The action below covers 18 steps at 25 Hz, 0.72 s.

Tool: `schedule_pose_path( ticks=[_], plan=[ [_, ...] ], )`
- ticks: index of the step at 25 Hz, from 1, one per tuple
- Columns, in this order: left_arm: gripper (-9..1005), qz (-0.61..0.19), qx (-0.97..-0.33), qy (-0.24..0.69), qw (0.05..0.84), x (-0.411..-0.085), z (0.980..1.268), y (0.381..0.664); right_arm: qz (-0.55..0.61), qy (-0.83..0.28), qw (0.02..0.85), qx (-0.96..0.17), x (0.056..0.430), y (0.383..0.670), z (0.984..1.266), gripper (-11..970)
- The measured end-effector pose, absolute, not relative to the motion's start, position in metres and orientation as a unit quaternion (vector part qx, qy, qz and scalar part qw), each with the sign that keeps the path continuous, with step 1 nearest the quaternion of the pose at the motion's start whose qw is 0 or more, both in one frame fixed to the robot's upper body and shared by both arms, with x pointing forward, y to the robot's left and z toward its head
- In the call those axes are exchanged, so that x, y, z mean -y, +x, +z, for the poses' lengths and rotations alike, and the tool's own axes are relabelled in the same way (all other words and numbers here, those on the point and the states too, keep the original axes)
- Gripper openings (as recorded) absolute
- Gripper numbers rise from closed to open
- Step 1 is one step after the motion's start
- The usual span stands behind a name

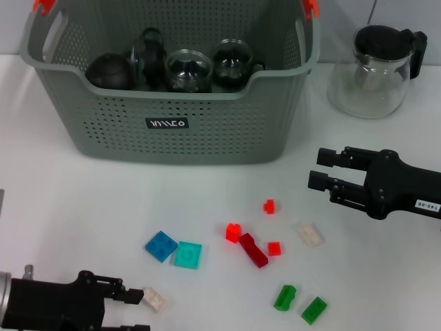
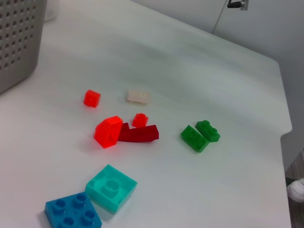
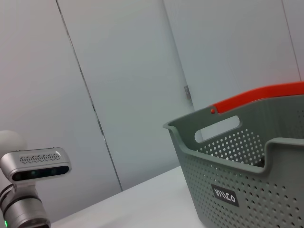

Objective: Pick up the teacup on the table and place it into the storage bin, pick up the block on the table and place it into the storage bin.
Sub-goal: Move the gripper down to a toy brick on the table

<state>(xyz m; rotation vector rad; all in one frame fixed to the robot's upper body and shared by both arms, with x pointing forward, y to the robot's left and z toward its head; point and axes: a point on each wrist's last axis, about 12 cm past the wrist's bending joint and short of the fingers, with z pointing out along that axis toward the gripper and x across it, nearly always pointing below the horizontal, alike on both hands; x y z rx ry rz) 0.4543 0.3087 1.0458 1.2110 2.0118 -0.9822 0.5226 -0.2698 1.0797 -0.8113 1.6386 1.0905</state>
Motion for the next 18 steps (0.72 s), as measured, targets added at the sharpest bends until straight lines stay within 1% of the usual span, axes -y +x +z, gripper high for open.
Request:
schedule_pose_path(
  ticks=[18],
  plan=[
    [578,-0.357,-0.765,0.451,0.29,-0.302,1.036,0.462,0.449,-0.335,0.485,-0.671,0.271,0.523,1.081,551]
  ],
)
